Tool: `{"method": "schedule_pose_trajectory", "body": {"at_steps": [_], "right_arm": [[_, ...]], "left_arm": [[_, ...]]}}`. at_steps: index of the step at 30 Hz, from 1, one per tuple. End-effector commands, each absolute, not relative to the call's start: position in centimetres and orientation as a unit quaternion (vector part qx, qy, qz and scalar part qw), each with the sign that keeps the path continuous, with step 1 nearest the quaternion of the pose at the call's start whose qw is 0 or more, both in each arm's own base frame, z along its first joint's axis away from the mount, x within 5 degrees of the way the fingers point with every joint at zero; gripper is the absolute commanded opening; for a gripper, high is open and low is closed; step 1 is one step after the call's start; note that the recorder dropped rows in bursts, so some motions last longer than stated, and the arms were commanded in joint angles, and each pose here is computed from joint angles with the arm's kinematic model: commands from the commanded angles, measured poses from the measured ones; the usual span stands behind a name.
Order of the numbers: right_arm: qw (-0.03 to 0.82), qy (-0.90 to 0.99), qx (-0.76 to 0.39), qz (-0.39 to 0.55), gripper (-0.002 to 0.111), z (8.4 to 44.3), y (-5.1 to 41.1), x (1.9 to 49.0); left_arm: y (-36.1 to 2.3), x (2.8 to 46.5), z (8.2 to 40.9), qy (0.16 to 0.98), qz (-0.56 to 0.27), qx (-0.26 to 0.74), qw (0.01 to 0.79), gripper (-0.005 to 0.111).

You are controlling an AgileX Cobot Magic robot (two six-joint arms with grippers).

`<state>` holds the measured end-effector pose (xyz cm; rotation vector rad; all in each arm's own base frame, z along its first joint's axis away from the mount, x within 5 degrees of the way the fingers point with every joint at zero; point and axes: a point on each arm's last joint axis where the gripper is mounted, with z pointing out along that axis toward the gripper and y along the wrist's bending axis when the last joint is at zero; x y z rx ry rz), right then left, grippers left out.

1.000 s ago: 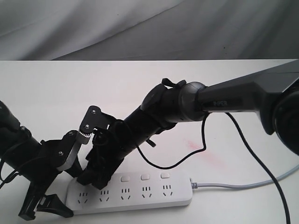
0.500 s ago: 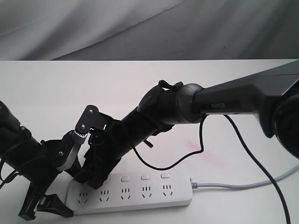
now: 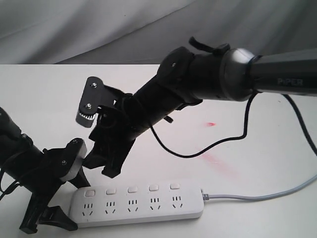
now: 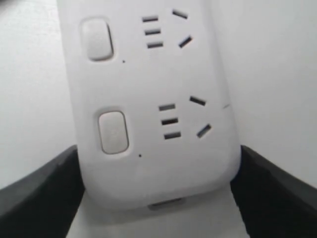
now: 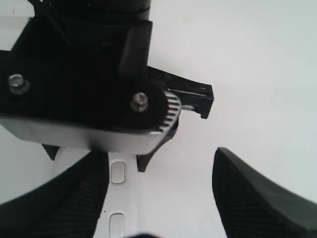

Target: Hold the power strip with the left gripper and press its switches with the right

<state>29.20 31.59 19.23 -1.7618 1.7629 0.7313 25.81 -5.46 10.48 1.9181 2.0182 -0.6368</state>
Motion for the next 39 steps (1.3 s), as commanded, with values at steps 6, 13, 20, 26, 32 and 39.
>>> {"method": "schedule_pose_trajectory", "body": {"at_steps": [6, 13, 20, 26, 32, 39], "right_arm": [[0.248, 0.678, -0.631, 0.282, 0.056, 19.6, 29.2, 30.6], [0.203, 0.697, -0.620, 0.299, 0.056, 15.4, 29.3, 30.3], [0.186, 0.701, -0.615, 0.309, 0.056, 13.3, 29.8, 30.2], [0.180, 0.696, -0.632, 0.291, 0.056, 12.1, 30.5, 29.6], [0.187, 0.703, -0.632, 0.266, 0.056, 11.0, 30.4, 30.1], [0.182, 0.705, -0.630, 0.271, 0.056, 10.8, 30.4, 30.1]], "left_arm": [[-5.4, 25.8, 10.2, 0.696, -0.208, 0.673, 0.137, 0.042], [-5.4, 25.8, 10.2, 0.696, -0.208, 0.673, 0.137, 0.042], [-5.4, 25.8, 10.2, 0.696, -0.208, 0.673, 0.137, 0.042], [-5.4, 25.8, 10.2, 0.696, -0.208, 0.673, 0.137, 0.042], [-5.4, 25.8, 10.2, 0.696, -0.208, 0.673, 0.137, 0.042], [-5.4, 25.8, 10.2, 0.696, -0.208, 0.673, 0.137, 0.042]]}}
